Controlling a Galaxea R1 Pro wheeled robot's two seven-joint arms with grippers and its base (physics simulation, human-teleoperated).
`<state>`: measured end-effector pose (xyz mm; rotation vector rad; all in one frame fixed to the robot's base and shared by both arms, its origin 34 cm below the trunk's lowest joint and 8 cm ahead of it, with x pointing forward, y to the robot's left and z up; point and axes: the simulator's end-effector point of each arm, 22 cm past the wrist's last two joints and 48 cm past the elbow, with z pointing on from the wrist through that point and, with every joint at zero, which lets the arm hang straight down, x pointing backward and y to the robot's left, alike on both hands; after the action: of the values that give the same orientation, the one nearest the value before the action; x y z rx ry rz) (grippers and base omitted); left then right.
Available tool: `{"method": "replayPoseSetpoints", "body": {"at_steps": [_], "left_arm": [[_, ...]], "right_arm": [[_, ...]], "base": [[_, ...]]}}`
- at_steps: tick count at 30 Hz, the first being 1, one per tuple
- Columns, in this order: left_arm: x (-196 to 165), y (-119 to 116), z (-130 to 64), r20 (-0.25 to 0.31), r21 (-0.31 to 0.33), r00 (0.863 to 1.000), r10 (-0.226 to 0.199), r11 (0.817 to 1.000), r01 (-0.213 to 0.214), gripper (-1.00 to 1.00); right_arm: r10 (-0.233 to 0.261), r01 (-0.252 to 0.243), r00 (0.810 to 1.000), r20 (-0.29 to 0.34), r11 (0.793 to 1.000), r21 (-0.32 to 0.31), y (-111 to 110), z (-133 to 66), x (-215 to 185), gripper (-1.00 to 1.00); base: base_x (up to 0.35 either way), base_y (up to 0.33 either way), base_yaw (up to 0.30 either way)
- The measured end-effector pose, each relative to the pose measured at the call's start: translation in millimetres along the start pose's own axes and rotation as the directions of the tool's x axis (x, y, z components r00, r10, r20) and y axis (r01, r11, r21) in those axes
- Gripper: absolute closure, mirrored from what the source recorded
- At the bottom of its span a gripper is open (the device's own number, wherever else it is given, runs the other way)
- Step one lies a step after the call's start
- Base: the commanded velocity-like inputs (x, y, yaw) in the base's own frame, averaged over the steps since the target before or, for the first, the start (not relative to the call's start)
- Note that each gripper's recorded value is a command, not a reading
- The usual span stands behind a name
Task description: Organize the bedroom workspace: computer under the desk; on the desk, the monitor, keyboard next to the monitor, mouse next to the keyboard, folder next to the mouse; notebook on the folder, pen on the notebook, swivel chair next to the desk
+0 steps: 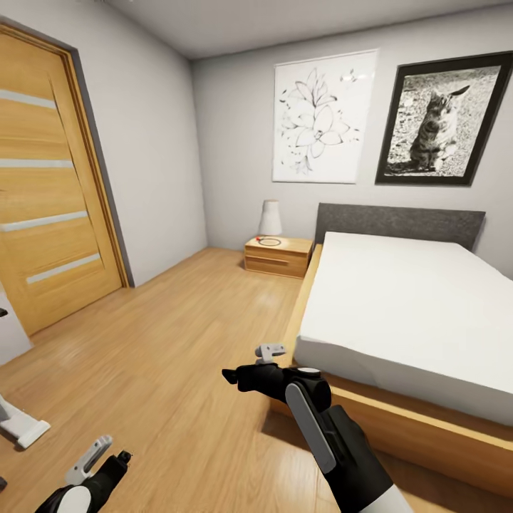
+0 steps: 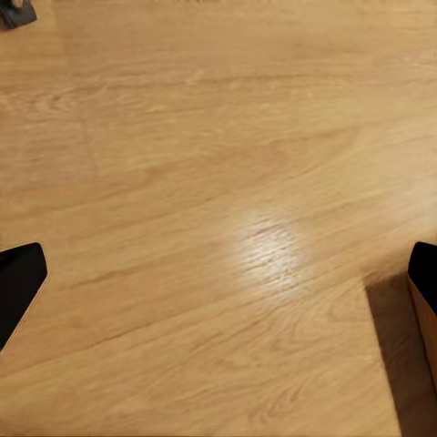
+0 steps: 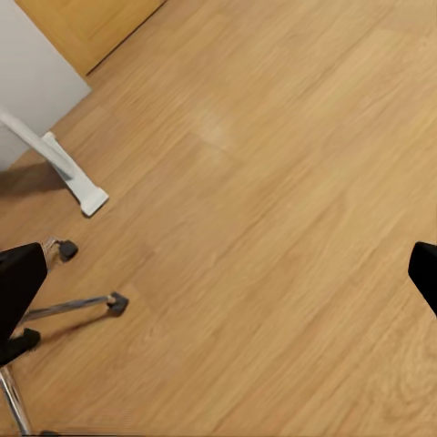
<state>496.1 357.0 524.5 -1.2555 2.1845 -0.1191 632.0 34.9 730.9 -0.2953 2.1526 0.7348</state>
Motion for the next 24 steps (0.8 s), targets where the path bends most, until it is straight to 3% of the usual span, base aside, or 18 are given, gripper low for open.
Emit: {"method": "replayPoseSetpoints", "body": {"at_steps": [5,6,7,10,24], "left_arm": [[9.6,8.5,6.1,-0.025,-0.020,1.000,0.010,1.000,-0.010,-1.00],[13.0,13.2,8.8,-0.035,-0.031,0.999,0.014,0.999,-0.015,-1.00],[23.0,34.6,19.7,-0.070,-0.071,0.997,0.034,0.997,-0.039,-1.00],[27.6,43.3,24.0,-0.085,-0.085,0.996,0.041,0.995,-0.048,-1.00],[29.9,49.6,26.7,-0.094,-0.094,0.995,0.044,0.994,-0.053,-1.00]], "right_arm": [[0.000,0.000,1.000,0.001,1.000,0.000,-0.1,-0.1,-0.2,-1.00],[0.000,0.000,1.000,0.001,1.000,0.000,-0.1,-0.1,-0.2,-1.00],[0.002,-0.002,1.000,-0.003,1.000,0.001,-0.8,0.7,1.4,-1.00],[0.003,-0.003,1.000,-0.002,1.000,0.001,-0.9,0.5,1.2,-1.00],[0.004,-0.004,1.000,0.001,1.000,-0.002,0.3,-0.1,0.0,-1.00]], "base": [[0.000,0.000,0.176],[0.128,0.000,0.041],[0.128,0.000,0.041],[0.231,0.000,0.021],[0.328,0.000,0.058]]}}
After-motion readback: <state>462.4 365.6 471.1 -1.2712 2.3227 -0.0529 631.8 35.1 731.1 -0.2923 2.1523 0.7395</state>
